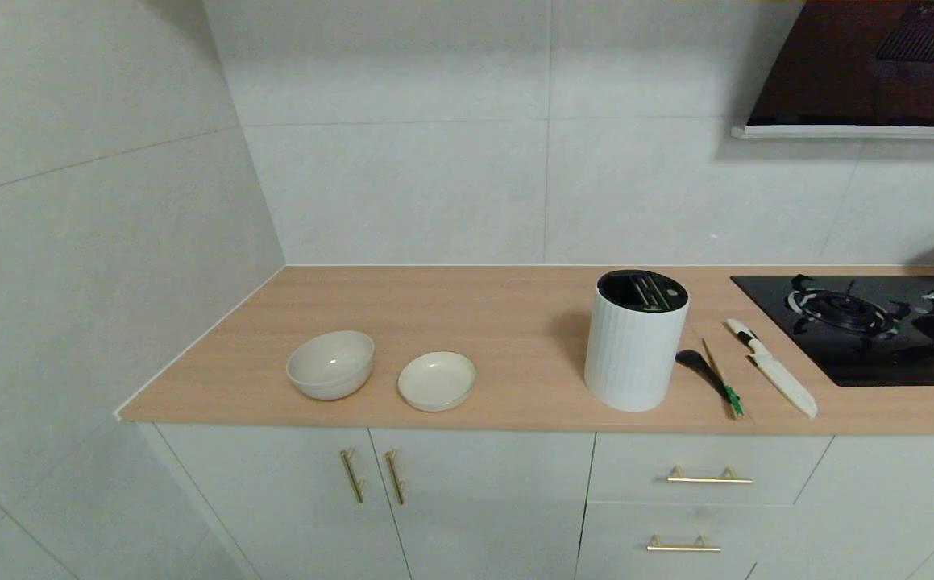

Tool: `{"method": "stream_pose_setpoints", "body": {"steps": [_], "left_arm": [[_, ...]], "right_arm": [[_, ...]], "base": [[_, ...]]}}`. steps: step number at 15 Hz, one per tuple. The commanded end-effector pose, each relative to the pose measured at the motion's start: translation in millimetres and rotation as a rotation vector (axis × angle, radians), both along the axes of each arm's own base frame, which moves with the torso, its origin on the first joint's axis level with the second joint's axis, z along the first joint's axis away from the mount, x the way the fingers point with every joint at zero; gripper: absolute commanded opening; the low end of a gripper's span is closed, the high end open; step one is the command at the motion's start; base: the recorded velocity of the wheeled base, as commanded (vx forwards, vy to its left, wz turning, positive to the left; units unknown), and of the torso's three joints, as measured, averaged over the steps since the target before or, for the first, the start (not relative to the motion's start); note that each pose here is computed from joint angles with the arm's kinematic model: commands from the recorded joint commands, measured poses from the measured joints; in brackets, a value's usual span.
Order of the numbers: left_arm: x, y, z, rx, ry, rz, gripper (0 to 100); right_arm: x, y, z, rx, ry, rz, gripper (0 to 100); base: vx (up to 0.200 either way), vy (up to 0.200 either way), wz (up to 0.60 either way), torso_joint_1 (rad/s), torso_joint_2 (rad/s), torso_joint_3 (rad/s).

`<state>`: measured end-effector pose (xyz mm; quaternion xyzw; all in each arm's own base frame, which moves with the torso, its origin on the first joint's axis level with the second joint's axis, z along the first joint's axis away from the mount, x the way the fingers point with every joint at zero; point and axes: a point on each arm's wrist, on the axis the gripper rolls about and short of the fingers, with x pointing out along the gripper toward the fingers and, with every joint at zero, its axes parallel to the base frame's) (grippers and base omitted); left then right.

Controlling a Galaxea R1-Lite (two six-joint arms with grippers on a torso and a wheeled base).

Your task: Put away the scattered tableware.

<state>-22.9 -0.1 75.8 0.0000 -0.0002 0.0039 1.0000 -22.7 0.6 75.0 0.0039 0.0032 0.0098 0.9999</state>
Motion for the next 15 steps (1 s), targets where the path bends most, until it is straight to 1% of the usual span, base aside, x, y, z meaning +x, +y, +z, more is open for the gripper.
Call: {"method": "stream_pose_setpoints", "body": {"steps": [1, 6, 15], "left_arm": [[0.1, 0.0, 0.1, 0.000, 0.000, 0.001, 100], [0.1, 0.0, 0.1, 0.000, 0.000, 0.001, 100], [0.2, 0.0, -0.3, 0.000, 0.002, 0.001, 100]], "right_arm": [[0.0, 0.0, 0.0, 0.002, 0.000, 0.000, 100], [0.0, 0.0, 0.0, 0.002, 0.000, 0.000, 100], [0.0, 0.0, 0.0, 0.002, 0.000, -0.001, 100]], "base": [[0.000, 0.000, 0.00, 0.000, 0.00, 0.000], [0.000, 0.000, 0.00, 0.000, 0.00, 0.000], [0.000, 0.200, 0.00, 0.001, 0.00, 0.000]]}}
